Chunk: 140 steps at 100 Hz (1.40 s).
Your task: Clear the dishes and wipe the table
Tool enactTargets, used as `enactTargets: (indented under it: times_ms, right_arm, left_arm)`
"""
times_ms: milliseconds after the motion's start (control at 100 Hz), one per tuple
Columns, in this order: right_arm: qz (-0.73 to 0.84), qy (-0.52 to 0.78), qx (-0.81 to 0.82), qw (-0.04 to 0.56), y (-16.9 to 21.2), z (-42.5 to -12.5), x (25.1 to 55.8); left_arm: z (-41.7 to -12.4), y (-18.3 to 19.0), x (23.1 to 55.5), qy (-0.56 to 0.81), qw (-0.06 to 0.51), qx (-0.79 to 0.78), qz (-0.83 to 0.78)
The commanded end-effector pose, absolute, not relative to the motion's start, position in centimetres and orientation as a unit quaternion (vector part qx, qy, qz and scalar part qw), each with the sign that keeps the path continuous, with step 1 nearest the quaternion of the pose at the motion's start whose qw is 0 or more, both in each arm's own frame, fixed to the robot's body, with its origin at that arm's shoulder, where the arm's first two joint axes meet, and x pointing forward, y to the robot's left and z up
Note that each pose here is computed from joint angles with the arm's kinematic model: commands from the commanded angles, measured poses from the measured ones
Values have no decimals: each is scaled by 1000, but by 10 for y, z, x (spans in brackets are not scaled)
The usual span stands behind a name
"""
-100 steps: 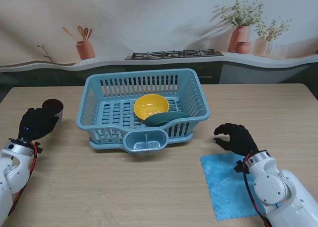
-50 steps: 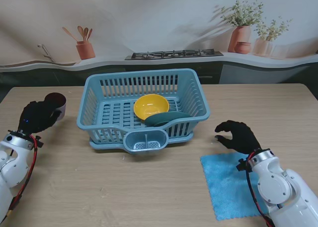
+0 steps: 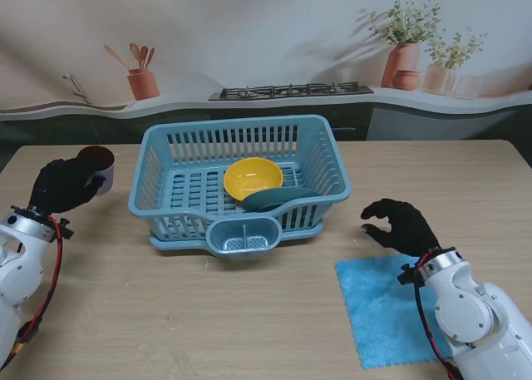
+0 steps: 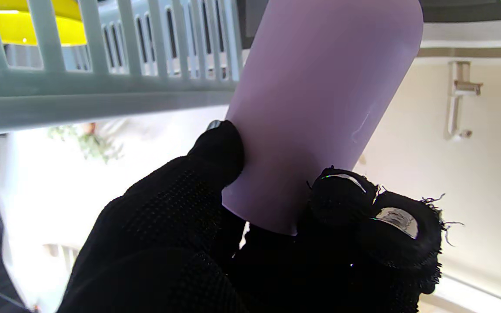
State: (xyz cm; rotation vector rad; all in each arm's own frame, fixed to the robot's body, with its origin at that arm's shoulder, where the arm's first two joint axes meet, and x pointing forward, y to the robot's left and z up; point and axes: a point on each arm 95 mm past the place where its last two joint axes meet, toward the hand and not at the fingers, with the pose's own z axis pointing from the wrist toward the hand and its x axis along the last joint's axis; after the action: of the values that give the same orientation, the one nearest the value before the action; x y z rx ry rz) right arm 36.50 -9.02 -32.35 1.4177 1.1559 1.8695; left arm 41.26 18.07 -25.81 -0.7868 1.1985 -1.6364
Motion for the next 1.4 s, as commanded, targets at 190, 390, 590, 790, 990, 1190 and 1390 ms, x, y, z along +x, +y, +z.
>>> enactTargets:
  times_ms: [190,390,590,790,990,1190,1390]
  right_arm:
    - [692,431,520,255,-89,-322,363]
    - [691,430,522,255,-88,-322,361]
    - [691,429,522,256,-88,-321,361]
    - [690,428,525,257,-87,-321,360]
    - [689,427,526,257,-87,-321,360]
    - [688,427,528,256,-86,-322,360]
    - [689,426,527,257,-87,-321,360]
  left_arm:
    - [-238,168,417,494,446,-318,-675]
    - [-227,160,425,496,431,-320,-683]
    - [-217,153,433,501,421,-308,-691]
    - [-208,145,439,509,411,-284,-701]
    - [-195,132,444,519,389,-277,-709]
    - [-184,116,454,527,367,-281,-713]
    - [-179,96,470,541,347,-291,-708]
